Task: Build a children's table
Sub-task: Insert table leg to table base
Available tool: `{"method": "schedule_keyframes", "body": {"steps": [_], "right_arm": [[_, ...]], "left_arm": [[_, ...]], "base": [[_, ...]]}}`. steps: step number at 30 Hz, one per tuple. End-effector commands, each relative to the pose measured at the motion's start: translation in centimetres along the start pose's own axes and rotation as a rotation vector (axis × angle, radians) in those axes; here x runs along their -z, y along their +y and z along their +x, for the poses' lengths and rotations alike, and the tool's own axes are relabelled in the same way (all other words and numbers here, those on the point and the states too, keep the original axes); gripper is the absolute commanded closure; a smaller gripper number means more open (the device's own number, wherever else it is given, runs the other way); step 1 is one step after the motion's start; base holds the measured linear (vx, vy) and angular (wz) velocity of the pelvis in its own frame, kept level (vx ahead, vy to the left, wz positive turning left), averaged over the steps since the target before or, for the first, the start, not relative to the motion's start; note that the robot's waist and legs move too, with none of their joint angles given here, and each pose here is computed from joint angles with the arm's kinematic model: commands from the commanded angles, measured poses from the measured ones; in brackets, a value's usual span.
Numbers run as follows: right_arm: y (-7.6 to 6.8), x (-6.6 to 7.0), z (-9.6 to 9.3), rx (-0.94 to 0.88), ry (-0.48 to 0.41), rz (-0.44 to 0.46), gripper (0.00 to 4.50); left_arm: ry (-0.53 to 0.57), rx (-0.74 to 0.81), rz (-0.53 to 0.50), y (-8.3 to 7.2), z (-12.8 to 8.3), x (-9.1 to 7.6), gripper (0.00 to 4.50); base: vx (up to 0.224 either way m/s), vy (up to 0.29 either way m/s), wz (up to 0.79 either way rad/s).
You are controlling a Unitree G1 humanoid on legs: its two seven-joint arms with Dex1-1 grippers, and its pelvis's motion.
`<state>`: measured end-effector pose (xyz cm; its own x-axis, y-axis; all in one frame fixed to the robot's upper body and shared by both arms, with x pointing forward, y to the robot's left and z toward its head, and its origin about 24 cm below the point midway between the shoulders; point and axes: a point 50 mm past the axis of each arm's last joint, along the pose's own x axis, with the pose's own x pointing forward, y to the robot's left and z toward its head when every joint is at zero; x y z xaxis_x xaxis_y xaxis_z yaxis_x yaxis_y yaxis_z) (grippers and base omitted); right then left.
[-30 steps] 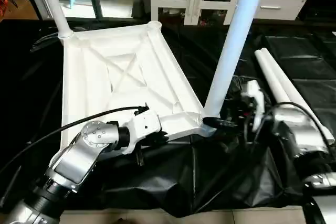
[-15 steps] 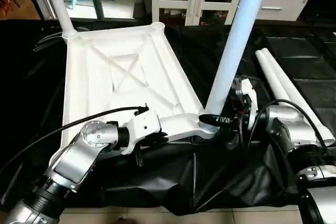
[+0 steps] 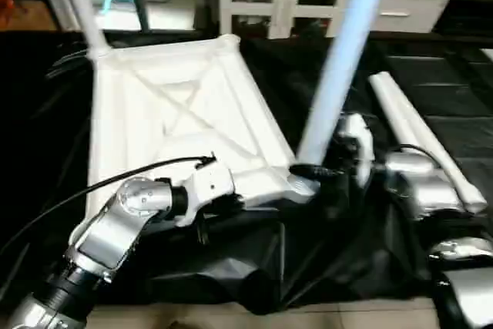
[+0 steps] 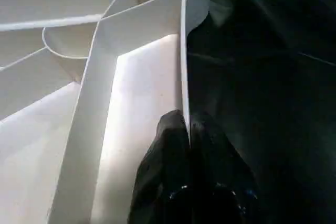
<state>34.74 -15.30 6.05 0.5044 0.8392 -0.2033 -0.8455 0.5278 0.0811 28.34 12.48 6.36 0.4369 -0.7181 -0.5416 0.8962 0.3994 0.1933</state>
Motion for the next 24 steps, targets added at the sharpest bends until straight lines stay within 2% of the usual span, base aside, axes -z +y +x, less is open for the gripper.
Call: {"method": "schedule_keyframes", "body": {"steps": [1, 5, 6, 7, 9, 10, 11, 12, 14, 15, 16, 17, 18, 19, 20, 23, 24], "right_arm": [[0.0, 5.0, 0.1, 0.284, 0.193, 0.107, 2.51], [1.1, 6.4, 2.4, 0.488, 0.185, 0.175, 2.54], [1.4, 6.6, 3.1, 0.555, 0.176, 0.201, 2.54], [2.3, 6.9, 4.3, 0.681, 0.154, 0.260, 2.54], [3.6, 7.3, 5.7, 0.706, 0.150, 0.296, 2.55], [4.5, 7.0, 6.7, 0.648, 0.122, 0.332, 2.55], [4.5, 7.0, 6.7, 0.648, 0.122, 0.332, 2.56], [5.4, 6.2, 8.0, 0.543, 0.065, 0.343, 2.56], [5.1, 5.0, 7.9, 0.456, -0.028, 0.335, 2.56], [4.9, 4.8, 7.8, 0.454, -0.037, 0.329, 2.21], [3.8, 3.9, 6.8, 0.432, -0.082, 0.272, 2.00], [3.8, 3.9, 6.8, 0.432, -0.082, 0.272, 1.86], [2.4, 2.8, 5.3, 0.388, -0.113, 0.188, 1.86], [1.9, 2.4, 4.7, 0.363, -0.122, 0.157, 1.83], [1.1, 1.5, 3.3, 0.275, -0.143, 0.112, 1.68], [0.8, 1.2, 2.6, 0.230, -0.141, 0.094, 1.45], [0.2, 0.8, 1.1, 0.143, -0.103, 0.043, 1.45]], "left_arm": [[0.049, -0.032, -0.076, -0.8, 1.9, 0.0, 4.50], [0.069, -0.232, -0.229, 0.6, 3.8, -1.0, 4.50], [0.057, -0.287, -0.269, 1.0, 4.3, -1.5, 4.50], [0.003, -0.382, -0.338, 1.6, 5.2, -2.8, 4.50], [-0.046, -0.406, -0.342, 1.5, 6.2, -4.4, 4.50], [-0.064, -0.388, -0.313, 1.2, 6.4, -5.1, 4.50], [-0.064, -0.388, -0.313, 1.2, 6.4, -5.1, 4.50], [-0.087, -0.344, -0.253, 0.8, 6.4, -5.5, 4.50], [-0.103, -0.293, -0.202, 0.6, 5.7, -4.9, 4.50], [-0.098, -0.284, -0.192, 0.6, 5.6, -4.7, 4.50], [-0.068, -0.236, -0.135, 0.4, 4.8, -3.3, 4.50], [-0.068, -0.236, -0.135, 0.4, 4.8, -3.3, 4.50], [-0.040, -0.169, -0.059, 0.1, 3.6, -1.6, 4.50], [-0.034, -0.138, -0.026, -0.1, 3.2, -1.0, 4.50], [-0.049, -0.036, 0.038, -0.9, 2.0, -0.2, 4.50], [-0.053, 0.012, 0.050, -1.3, 1.4, 0.1, 4.50], [-0.056, 0.089, 0.084, -1.9, 0.3, 0.7, 4.50]], "base": [[0.000, 0.000, 0.00], [0.000, 0.000, 0.00], [0.000, 0.000, 0.00], [0.000, 0.000, 0.00], [0.000, 0.000, 0.00], [0.000, 0.000, 0.00], [0.000, 0.000, 0.00], [0.000, 0.000, 0.00], [0.000, 0.000, 0.00], [0.000, 0.000, 0.00], [0.000, 0.000, 0.00], [0.000, 0.000, 0.00], [0.000, 0.000, 0.00], [0.000, 0.000, 0.00], [0.000, 0.000, 0.00], [0.000, 0.000, 0.00], [0.000, 0.000, 0.00]]}}
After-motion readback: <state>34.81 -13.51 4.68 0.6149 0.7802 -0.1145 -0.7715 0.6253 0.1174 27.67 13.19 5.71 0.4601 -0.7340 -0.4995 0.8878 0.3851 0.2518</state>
